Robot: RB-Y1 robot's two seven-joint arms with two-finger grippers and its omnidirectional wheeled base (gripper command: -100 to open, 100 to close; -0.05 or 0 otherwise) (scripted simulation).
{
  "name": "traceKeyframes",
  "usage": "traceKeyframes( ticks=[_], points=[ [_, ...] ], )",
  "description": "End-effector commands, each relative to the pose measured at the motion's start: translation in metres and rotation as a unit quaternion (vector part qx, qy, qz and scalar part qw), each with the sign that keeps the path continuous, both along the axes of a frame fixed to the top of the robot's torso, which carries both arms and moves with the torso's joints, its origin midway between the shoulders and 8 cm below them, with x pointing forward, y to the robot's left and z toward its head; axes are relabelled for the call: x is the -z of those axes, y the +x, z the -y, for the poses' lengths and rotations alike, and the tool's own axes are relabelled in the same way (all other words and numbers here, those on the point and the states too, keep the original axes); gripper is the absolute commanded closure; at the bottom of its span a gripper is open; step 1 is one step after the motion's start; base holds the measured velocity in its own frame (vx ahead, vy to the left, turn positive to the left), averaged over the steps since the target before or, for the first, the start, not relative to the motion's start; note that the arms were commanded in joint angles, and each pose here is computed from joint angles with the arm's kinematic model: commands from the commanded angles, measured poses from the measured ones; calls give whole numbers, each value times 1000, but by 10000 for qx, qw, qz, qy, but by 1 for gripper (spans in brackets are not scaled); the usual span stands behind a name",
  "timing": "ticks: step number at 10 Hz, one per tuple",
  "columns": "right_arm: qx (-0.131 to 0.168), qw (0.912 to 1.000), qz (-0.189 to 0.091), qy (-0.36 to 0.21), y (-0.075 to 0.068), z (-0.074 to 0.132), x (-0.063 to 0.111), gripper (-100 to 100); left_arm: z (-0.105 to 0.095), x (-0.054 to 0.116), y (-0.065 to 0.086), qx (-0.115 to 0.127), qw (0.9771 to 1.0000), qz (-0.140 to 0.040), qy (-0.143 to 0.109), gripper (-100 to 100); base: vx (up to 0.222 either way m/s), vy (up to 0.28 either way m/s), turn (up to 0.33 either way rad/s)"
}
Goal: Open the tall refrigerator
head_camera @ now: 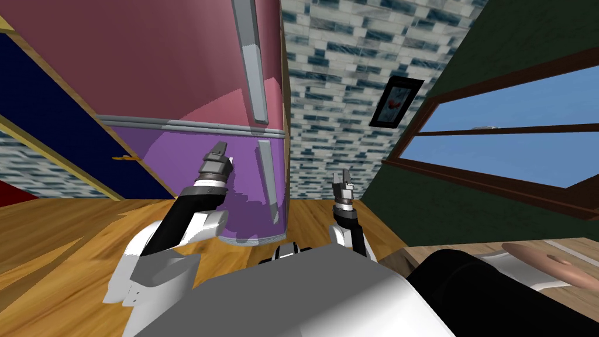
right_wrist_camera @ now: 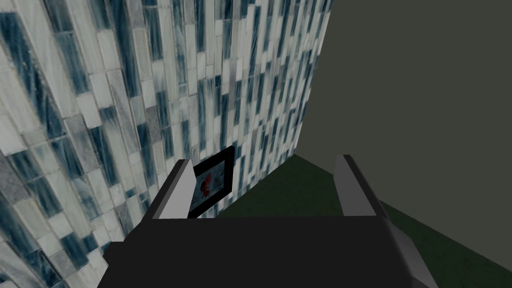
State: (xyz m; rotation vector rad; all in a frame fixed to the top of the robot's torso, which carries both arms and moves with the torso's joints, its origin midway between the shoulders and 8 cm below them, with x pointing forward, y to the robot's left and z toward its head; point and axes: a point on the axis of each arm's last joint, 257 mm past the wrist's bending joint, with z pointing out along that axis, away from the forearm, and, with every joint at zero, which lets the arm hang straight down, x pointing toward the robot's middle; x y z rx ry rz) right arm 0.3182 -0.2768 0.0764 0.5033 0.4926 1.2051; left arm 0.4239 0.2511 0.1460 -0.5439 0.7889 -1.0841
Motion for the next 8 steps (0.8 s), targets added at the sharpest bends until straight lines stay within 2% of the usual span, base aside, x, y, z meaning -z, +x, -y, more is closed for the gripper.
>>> traceKeyframes(
  ticks=[1,2,4,5,7,8],
  points=[
    [0,10000,0,0,0,0,0,0,2,-16,5,-28,10000,5,-47,-100,5,-59,-72],
    [0,10000,0,0,0,0,0,0,1,-14,7,-41,10000,-48,-59,-100,-7,-46,-28],
    [0,10000,0,0,0,0,0,0,4,-29,10,-62,9999,-31,-104,-100,-11,-61,-60],
    [0,10000,0,0,0,0,0,0,3,-27,12,-73,9999,-73,-113,-100,-5,-54,-21],
    [0,10000,0,0,0,0,0,0,6,-41,14,-94,9998,-59,-163,-100,-1,-57,-54],
    [0,10000,0,0,0,0,0,0,5,-40,15,-102,9998,-95,-172,-100,-6,-47,-24]
  ],
)
